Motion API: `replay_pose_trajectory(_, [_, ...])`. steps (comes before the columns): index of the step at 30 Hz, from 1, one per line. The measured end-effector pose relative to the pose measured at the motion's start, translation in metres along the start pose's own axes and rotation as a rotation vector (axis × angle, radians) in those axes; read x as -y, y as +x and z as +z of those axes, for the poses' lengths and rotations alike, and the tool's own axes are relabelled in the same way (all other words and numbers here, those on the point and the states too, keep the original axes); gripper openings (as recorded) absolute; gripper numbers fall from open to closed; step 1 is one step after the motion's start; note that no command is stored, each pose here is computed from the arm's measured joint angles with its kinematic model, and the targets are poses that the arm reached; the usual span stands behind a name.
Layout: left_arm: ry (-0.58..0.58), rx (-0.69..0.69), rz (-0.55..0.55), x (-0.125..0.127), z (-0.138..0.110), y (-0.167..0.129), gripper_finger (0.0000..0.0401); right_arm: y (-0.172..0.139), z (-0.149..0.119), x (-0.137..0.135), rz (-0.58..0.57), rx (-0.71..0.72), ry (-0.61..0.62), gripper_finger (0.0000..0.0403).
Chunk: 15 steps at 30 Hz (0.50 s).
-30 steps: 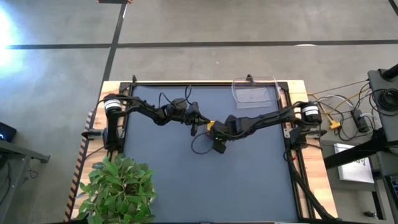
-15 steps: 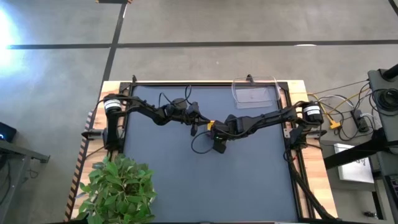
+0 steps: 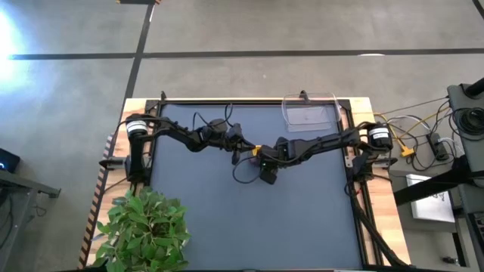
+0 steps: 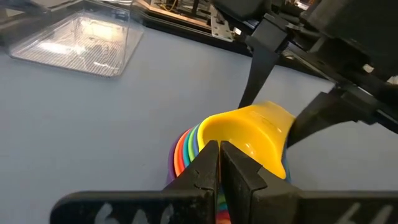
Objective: Nest measuring cups in basket
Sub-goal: Put the stacked measuring cups into the transparent bin
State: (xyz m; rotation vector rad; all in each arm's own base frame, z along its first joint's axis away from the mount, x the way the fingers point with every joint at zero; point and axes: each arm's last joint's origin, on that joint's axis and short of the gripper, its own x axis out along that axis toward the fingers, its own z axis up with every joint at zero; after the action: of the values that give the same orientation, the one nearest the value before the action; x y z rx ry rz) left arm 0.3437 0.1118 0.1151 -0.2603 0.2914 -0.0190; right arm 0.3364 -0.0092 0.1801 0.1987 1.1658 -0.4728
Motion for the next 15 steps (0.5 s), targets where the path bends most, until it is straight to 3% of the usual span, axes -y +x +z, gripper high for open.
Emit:
replay_pose_trajectory(5, [-0.005, 0.001, 0.0, 0.0, 0.001, 0.0, 0.0, 0.002, 0.001, 0.008, -0.015, -0.017, -0.045, 0.0145])
replay_pose_trajectory(15, [-0.019, 0.013, -0.033, 0.002, 0.015, -0.016, 0.0, -0.001, 0.003, 0.014, -0.018, -0.019, -0.116, 0.0134])
